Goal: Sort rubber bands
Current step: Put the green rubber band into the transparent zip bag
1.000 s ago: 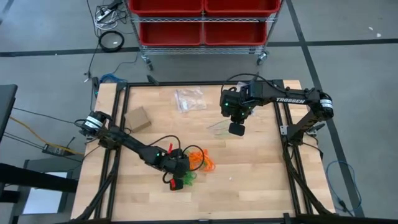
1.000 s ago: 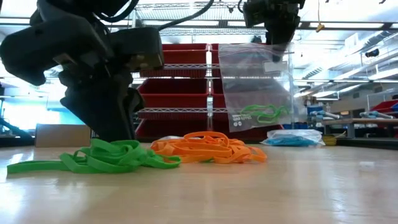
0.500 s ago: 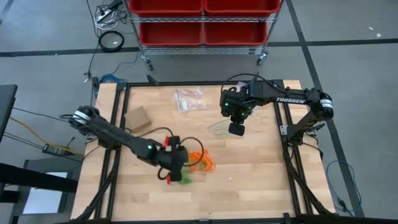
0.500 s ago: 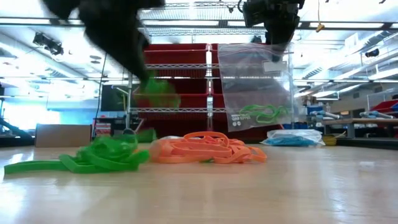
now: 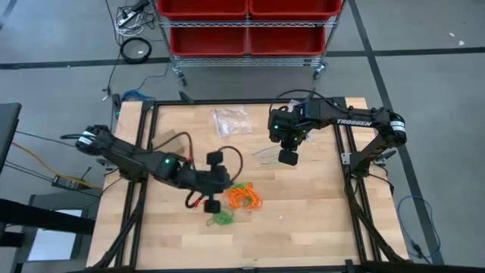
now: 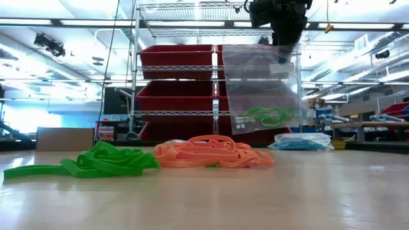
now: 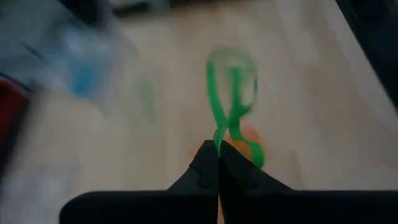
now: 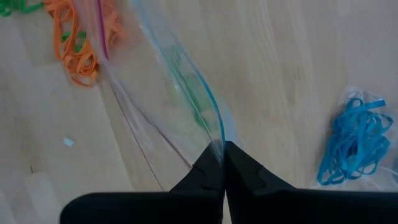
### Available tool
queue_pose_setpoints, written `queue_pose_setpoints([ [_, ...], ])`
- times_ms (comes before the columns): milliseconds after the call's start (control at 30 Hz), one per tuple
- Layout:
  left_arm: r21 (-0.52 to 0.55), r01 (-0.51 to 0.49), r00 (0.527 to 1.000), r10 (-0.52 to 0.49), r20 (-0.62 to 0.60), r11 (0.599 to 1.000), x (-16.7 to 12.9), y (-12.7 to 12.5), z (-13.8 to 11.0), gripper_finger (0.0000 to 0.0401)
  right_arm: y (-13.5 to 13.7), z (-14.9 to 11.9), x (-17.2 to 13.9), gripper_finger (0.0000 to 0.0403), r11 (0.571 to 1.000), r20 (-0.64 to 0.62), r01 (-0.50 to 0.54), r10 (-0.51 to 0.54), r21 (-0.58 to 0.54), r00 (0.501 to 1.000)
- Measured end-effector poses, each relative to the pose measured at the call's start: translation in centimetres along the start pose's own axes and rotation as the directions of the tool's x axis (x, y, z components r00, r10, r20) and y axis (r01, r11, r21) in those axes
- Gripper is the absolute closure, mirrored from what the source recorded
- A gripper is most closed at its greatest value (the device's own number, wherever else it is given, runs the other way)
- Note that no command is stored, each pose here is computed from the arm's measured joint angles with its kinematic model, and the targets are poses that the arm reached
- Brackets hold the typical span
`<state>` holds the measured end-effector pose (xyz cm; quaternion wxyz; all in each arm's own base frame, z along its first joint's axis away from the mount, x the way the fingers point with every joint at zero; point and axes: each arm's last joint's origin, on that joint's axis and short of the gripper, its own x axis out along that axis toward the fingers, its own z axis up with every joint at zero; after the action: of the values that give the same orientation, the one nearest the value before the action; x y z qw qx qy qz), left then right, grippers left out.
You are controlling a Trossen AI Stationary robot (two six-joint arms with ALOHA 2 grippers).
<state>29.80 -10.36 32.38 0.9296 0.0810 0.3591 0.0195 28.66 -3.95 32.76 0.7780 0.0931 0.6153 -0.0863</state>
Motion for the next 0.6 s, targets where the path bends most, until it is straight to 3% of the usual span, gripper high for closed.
queue_pose_setpoints([
  [100, -0.058, 0.049, 0.984, -0.058, -0.171, 0.997, 1.2, -0.1, -2.1, 0.0401, 0.0, -0.1, 0.0, 0.0403, 1.000, -0.005, 0.001, -0.001, -0.002, 1.000],
  [233, -0.074, -0.018, 0.952, -0.005, -0.307, 0.997, 2.4, -0.1, -4.9, 0.0400, 0.0, 0.0, 0.0, 0.0403, 1.000, 0.004, 0.001, -0.001, -0.009, 1.000],
  [300, -0.043, -0.118, 0.934, 0.096, -0.345, 0.992, 3.1, 0.3, -6.4, 0.0400, 0.0, 0.1, 0.0, 0.0403, 1.000, 0.012, 0.005, -0.005, -0.009, 1.000],
  [433, 0.022, -0.336, 0.843, 0.311, -0.439, 0.942, 4.8, 2.6, -10.1, 0.0400, 0.0, 0.2, 0.0, 0.0403, 1.000, 0.019, 0.005, -0.005, -0.009, 1.000],
  [500, -0.003, -0.370, 0.820, 0.325, -0.470, 0.929, 6.0, 3.8, -11.9, 0.0400, 0.0, 0.2, 0.0, 0.0403, 1.000, 0.019, 0.005, -0.005, -0.009, 1.000],
  [600, -0.126, -0.337, 0.856, 0.248, -0.453, 0.933, 7.7, 5.0, -13.5, 0.0400, 0.0, 0.2, 0.0, 0.0403, 1.000, 0.019, 0.005, -0.005, -0.009, 1.000],
])
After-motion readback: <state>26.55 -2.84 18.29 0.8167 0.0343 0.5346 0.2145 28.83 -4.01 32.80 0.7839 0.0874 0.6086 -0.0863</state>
